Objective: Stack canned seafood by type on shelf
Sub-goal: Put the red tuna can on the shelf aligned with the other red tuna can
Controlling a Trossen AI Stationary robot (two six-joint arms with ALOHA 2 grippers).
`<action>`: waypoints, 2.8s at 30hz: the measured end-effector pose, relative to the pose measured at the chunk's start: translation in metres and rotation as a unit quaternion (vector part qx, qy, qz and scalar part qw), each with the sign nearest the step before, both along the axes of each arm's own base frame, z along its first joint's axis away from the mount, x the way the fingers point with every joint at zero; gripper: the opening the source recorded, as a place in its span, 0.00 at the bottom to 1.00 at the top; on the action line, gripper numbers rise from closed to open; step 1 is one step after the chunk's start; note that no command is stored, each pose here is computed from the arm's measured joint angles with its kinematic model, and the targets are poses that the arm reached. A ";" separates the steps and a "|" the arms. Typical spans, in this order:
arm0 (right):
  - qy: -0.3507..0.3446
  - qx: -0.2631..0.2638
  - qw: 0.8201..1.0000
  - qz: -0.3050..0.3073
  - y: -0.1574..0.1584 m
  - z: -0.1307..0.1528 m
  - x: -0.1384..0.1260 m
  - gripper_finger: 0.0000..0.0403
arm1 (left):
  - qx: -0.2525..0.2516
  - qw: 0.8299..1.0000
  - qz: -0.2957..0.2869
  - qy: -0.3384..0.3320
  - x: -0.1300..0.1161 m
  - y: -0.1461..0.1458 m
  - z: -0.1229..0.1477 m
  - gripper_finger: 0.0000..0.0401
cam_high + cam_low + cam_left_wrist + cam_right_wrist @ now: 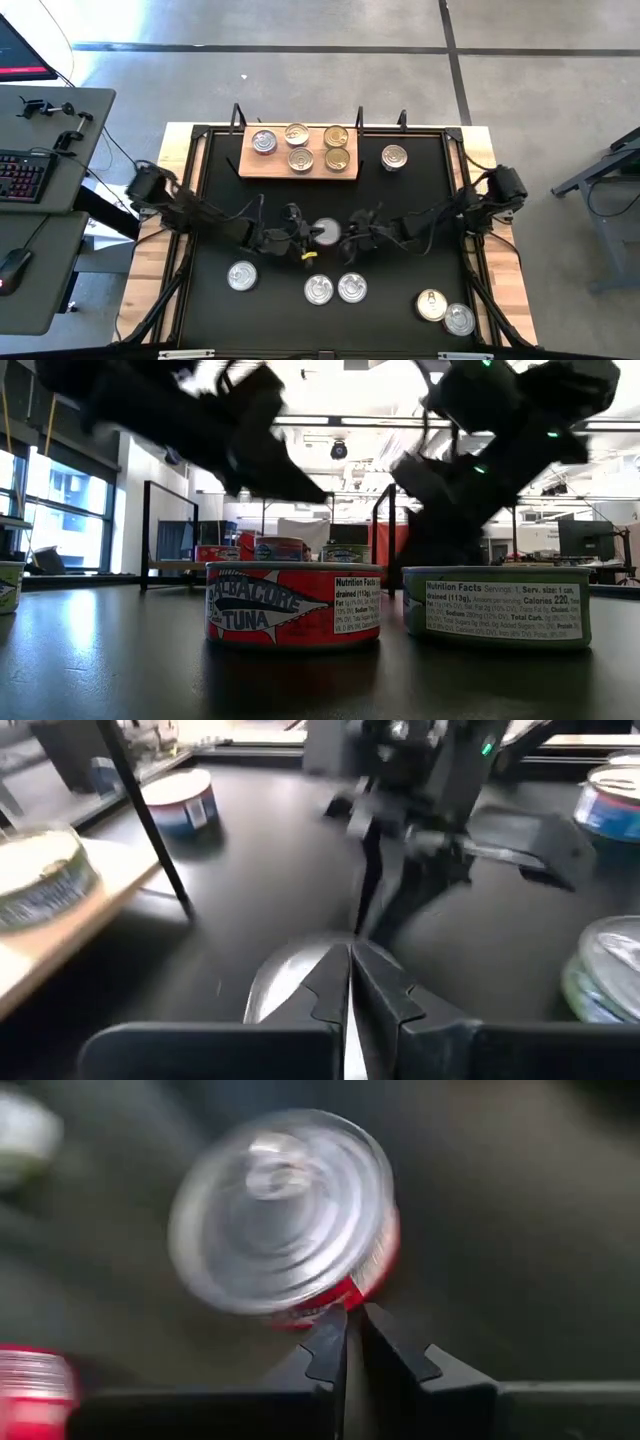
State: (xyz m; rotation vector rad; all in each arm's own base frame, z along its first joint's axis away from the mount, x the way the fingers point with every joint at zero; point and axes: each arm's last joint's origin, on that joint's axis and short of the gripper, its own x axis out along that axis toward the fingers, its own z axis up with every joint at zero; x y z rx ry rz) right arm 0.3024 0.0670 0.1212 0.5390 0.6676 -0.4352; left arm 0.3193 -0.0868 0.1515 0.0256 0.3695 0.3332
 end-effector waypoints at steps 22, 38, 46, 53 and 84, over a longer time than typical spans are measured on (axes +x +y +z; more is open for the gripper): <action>-0.085 -0.064 0.989 0.104 0.009 0.005 0.030 0.07 | 0.062 0.981 -0.100 0.153 -0.034 -0.047 -0.026 0.23; -0.081 -0.084 0.987 0.114 0.010 0.005 0.030 0.07 | 0.177 0.957 -0.039 0.225 -0.043 -0.039 -0.046 0.28; -0.074 -0.109 0.979 0.157 0.015 0.005 0.028 0.07 | 0.120 0.970 -0.036 0.210 -0.036 -0.037 -0.050 0.04; -0.092 -0.179 0.935 0.292 0.043 0.009 0.024 0.07 | 0.068 0.985 -0.052 0.152 -0.032 -0.042 -0.037 0.02; -0.078 -0.439 0.834 0.325 0.016 -0.010 0.045 0.52 | -0.048 0.997 -0.014 0.053 -0.028 -0.033 0.002 0.00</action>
